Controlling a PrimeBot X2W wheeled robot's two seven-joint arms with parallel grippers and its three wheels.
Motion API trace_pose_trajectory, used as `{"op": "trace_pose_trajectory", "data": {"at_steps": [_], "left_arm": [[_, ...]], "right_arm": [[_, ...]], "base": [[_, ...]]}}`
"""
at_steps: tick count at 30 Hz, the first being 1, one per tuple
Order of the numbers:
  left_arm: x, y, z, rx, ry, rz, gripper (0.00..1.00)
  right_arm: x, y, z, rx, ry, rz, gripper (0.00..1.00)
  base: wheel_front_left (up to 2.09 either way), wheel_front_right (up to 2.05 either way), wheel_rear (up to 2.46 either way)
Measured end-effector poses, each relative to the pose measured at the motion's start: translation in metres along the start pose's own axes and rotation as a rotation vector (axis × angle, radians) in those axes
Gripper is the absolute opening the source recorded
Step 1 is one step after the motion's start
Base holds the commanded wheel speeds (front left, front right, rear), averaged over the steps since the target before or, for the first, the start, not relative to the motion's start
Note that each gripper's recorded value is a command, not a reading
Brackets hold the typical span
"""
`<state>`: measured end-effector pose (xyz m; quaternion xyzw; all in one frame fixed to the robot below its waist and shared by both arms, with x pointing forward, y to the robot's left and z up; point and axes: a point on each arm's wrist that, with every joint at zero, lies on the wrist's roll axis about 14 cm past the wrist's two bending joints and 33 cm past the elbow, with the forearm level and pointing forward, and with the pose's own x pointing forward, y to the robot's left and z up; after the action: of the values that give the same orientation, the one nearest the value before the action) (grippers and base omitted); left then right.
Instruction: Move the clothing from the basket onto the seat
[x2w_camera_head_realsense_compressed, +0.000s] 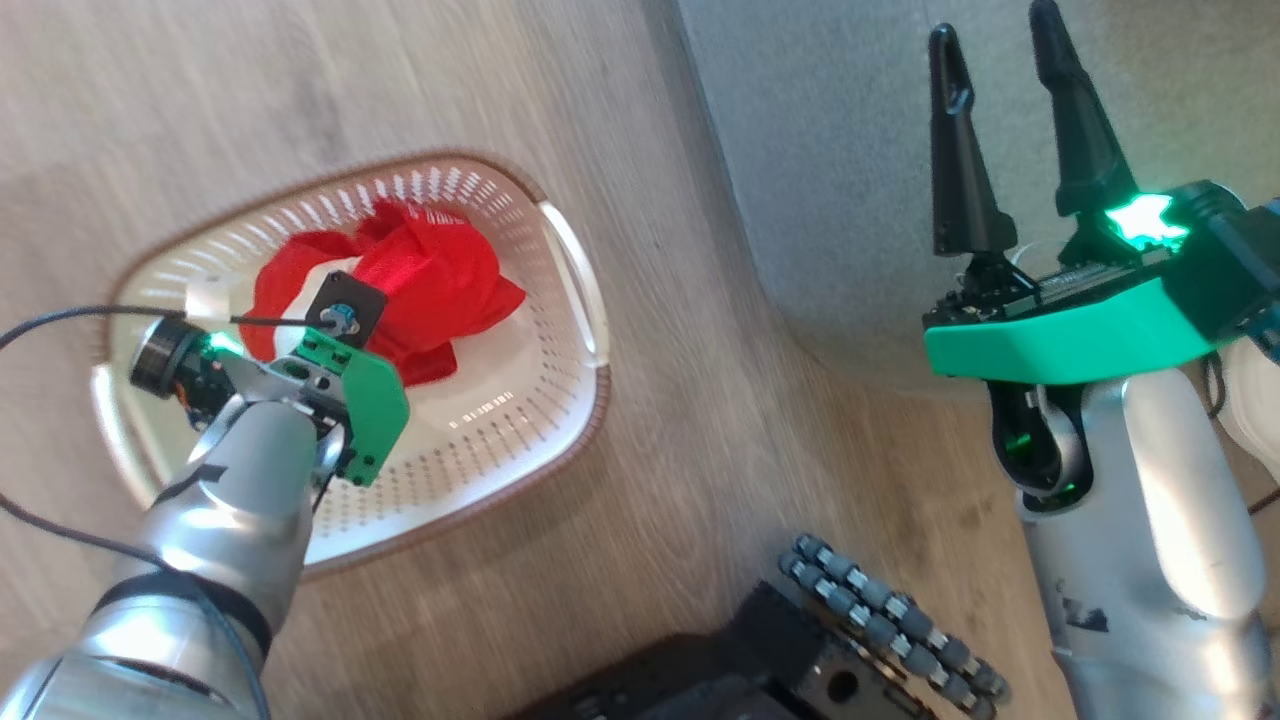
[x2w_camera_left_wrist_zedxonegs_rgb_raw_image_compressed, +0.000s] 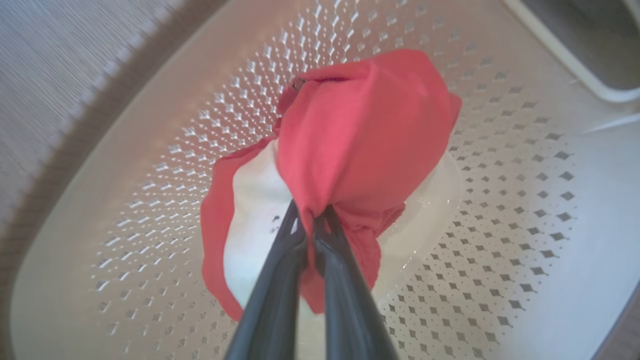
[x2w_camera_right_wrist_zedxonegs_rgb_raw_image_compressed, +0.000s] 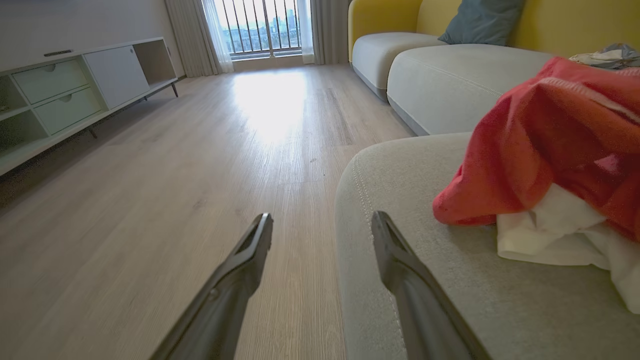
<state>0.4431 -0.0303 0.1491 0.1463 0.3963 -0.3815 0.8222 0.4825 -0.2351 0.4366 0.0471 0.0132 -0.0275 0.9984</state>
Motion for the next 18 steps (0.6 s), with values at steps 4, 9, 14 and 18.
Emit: {"op": "trace_pose_trajectory", "data": {"at_steps": [4, 9, 14, 18], "left_arm": [[-0.021, 0.012, 0.028, -0.051, -0.079, 0.060, 0.00], [-0.052, 0.019, 0.053, -0.076, -0.157, 0.116, 0.00], [-0.088, 0.032, 0.092, -0.134, -0.298, 0.192, 0.00], [-0.121, 0.038, 0.115, -0.163, -0.407, 0.254, 0.00]], "right_arm": [[-0.002, 0.005, 0.021, 0.003, -0.048, 0.010, 1.00], [-0.015, 0.012, 0.034, 0.011, -0.068, 0.021, 1.00], [-0.025, 0.017, 0.056, 0.020, -0.117, 0.030, 1.00], [-0.033, 0.026, 0.067, 0.023, -0.140, 0.051, 1.00]], "base": [[0.00, 0.00, 0.00], [0.00, 0.00, 0.00], [0.00, 0.00, 0.00], [0.00, 0.00, 0.00]]}}
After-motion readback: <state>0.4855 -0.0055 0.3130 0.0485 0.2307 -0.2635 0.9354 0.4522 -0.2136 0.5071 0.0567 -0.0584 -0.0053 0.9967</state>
